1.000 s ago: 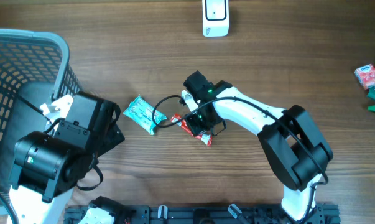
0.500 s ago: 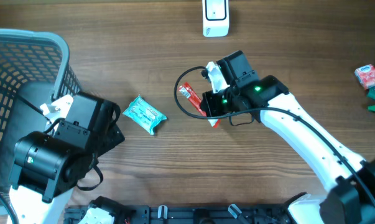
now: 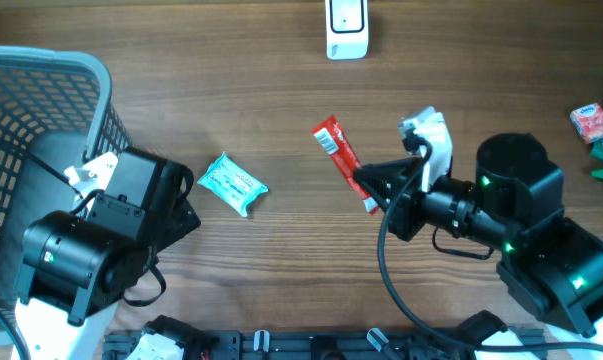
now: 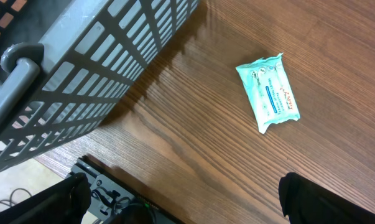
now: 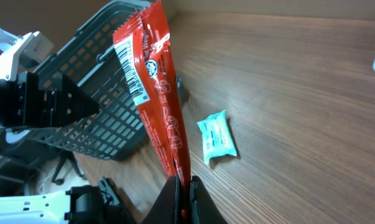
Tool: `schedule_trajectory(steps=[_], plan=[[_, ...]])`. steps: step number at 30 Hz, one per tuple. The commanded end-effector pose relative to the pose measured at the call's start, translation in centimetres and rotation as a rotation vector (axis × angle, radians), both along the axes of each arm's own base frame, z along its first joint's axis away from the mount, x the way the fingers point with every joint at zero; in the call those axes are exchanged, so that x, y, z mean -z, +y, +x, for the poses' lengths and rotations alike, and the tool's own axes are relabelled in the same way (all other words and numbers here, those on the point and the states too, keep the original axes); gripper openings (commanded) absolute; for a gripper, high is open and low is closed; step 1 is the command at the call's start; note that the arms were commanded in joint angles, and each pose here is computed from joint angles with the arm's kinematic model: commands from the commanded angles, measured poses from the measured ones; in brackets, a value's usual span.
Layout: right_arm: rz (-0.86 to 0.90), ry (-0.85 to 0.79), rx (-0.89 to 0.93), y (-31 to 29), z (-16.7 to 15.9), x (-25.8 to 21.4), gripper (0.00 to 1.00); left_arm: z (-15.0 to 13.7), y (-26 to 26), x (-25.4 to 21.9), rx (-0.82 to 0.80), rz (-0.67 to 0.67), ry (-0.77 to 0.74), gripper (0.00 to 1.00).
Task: Scan the item barcode
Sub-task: 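Lift the red tube past the scanner and drop it right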
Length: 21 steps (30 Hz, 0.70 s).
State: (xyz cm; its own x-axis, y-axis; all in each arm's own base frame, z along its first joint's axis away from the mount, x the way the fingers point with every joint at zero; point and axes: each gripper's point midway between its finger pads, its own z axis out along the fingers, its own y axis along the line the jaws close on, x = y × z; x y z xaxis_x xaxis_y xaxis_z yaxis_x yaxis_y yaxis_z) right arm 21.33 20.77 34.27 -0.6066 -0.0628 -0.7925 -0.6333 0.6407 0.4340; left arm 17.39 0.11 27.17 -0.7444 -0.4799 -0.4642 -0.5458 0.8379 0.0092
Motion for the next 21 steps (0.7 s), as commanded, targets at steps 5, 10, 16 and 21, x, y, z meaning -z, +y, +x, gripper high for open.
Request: schedule_trajectory(steps=[5, 10, 16, 21], plan=[[-0.33, -0.137, 0.356, -4.2, 8.9, 3.9, 0.05, 0.0, 0.2, -0.2, 0.009, 0.015, -0.006, 1.0], [-0.673, -0.369, 0.425, -3.6, 19.0, 8.1, 0.05, 0.0, 0.2, -0.2, 0.009, 0.015, -0.006, 1.0], [-0.947, -0.636, 0.427, -2.4, 28.4, 13.4, 0.05, 0.0, 0.2, -0.2, 0.009, 0.015, -0.006, 1.0], [-1.101, -0.87, 0.438, -4.1, 34.1, 15.0, 0.05, 0.0, 0.2, -0.2, 0.009, 0.015, -0.006, 1.0]])
